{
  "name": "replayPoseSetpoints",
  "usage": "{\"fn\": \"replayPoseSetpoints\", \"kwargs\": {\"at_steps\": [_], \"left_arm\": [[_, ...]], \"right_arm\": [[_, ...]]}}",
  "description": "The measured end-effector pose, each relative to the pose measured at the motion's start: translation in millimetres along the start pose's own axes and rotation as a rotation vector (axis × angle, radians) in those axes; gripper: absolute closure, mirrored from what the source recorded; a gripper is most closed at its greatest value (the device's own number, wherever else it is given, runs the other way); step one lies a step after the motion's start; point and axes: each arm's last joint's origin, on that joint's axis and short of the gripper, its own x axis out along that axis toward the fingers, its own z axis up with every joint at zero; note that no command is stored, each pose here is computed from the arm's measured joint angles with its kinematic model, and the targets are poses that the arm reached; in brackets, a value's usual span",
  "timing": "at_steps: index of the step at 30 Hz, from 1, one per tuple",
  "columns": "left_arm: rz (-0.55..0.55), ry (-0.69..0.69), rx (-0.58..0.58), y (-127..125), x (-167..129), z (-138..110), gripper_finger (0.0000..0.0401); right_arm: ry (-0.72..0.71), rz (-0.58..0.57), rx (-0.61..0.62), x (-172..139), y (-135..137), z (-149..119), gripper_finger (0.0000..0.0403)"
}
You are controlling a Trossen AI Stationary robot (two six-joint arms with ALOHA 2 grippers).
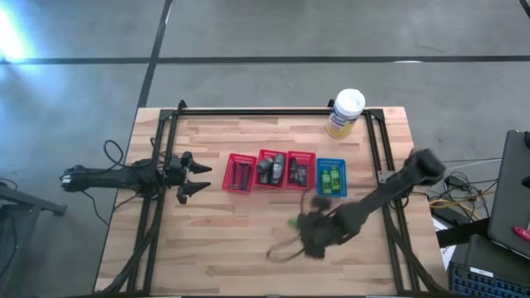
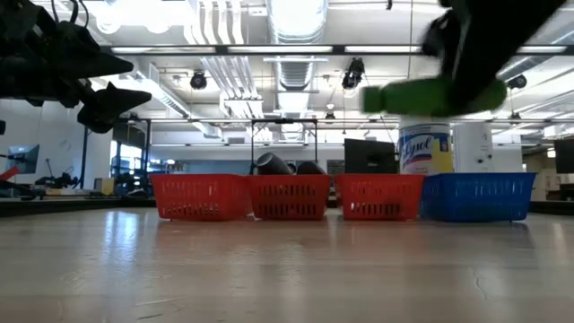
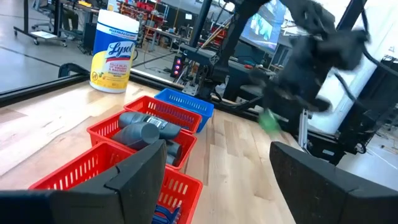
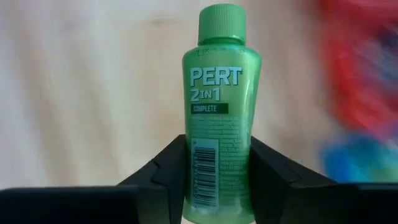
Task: Pick & Place Travel size toiletries
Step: Put the shampoo into the blue bin, then return to home position
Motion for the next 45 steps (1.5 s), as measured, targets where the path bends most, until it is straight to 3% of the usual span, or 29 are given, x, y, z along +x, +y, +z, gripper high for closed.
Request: {"fn": "replayPoseSetpoints", "kwargs": {"at_steps": [5,8,10,13,17,22,36,40,45], "left_arm": [[0.0,0.0,0.0,0.0,0.0,0.0,0.011],[0.0,0.0,0.0,0.0,0.0,0.0,0.011],[0.0,0.0,0.0,0.0,0.0,0.0,0.011],[0.0,0.0,0.0,0.0,0.0,0.0,0.011],[0.0,0.0,0.0,0.0,0.0,0.0,0.011],[0.0,0.0,0.0,0.0,0.0,0.0,0.011],[0.0,0.0,0.0,0.0,0.0,0.0,0.011],[0.0,0.0,0.0,0.0,0.0,0.0,0.011],[0.0,0.0,0.0,0.0,0.0,0.0,0.011]], "right_arm": [[-0.02,-0.285,0.696,-67.3,-64.2,-31.8,0.0265],[-0.141,-0.312,1.051,-79.6,-89.5,-49.8,0.0263],[-0.188,-0.302,1.199,-75.3,-105.8,-57.8,0.0265],[-0.207,-0.28,1.324,-55.4,-125.5,-63.4,0.0267],[-0.216,-0.274,1.391,-33.1,-148.1,-68.2,0.0259],[-0.09,-0.204,1.39,-4.7,-167.6,-69.3,0.0243],[-0.084,-0.23,1.441,12.2,-171.5,-66.6,0.0157],[-0.145,-0.17,1.315,-2.2,-164.8,-50.9,0.0124],[-0.327,0.005,0.985,-26.3,-152.1,-12.6,0.0094]]}}
